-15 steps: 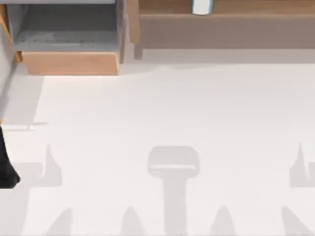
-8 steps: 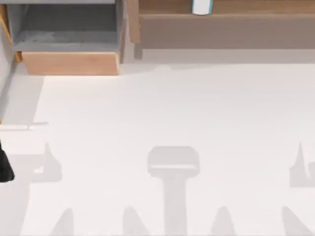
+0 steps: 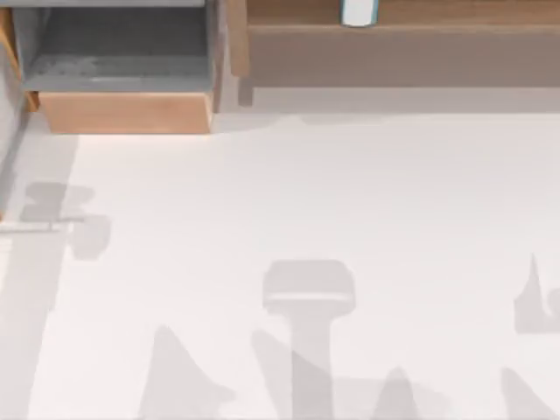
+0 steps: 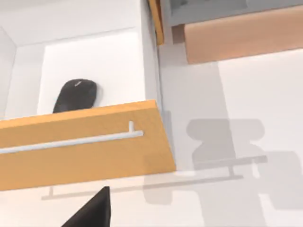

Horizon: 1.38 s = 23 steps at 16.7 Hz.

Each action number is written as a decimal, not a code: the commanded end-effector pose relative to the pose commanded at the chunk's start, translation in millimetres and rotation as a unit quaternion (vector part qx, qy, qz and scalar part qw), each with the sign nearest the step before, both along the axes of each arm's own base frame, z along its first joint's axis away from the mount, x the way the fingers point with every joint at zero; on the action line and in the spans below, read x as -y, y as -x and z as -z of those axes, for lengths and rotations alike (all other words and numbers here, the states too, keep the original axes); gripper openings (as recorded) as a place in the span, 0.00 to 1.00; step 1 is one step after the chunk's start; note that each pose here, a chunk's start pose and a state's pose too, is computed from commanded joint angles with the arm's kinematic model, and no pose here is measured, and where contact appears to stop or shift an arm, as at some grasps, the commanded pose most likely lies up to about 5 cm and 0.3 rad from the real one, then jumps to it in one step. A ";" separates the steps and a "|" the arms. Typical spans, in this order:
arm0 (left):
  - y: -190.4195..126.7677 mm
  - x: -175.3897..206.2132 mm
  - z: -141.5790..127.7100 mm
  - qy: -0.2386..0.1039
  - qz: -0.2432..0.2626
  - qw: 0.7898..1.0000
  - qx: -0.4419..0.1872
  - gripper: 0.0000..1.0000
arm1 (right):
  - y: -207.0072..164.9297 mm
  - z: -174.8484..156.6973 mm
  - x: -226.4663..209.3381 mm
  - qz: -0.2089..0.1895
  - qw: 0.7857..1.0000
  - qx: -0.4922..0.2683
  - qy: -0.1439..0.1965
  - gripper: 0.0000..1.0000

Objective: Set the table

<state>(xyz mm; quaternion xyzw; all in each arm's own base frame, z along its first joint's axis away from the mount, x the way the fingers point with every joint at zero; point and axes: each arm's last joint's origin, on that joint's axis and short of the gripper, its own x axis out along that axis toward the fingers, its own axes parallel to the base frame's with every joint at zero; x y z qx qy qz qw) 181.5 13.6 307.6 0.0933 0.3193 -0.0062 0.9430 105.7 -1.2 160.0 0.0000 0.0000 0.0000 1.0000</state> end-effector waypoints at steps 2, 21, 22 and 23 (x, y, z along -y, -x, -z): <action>-44.6 -10.7 -22.9 -0.015 0.005 0.997 -0.075 1.00 | 0.0 0.0 0.0 0.000 1.000 0.000 0.000 1.00; -305.5 -165.3 138.6 0.000 0.085 0.912 -0.402 1.00 | 0.0 0.0 0.0 0.000 1.000 0.000 0.000 1.00; -305.7 -165.3 138.9 -0.001 0.086 0.912 -0.402 1.00 | 0.0 0.0 0.0 0.000 1.000 0.000 0.000 1.00; -305.7 -165.3 138.9 -0.001 0.086 0.912 -0.402 1.00 | 0.0 0.0 0.0 0.000 1.000 0.000 0.000 1.00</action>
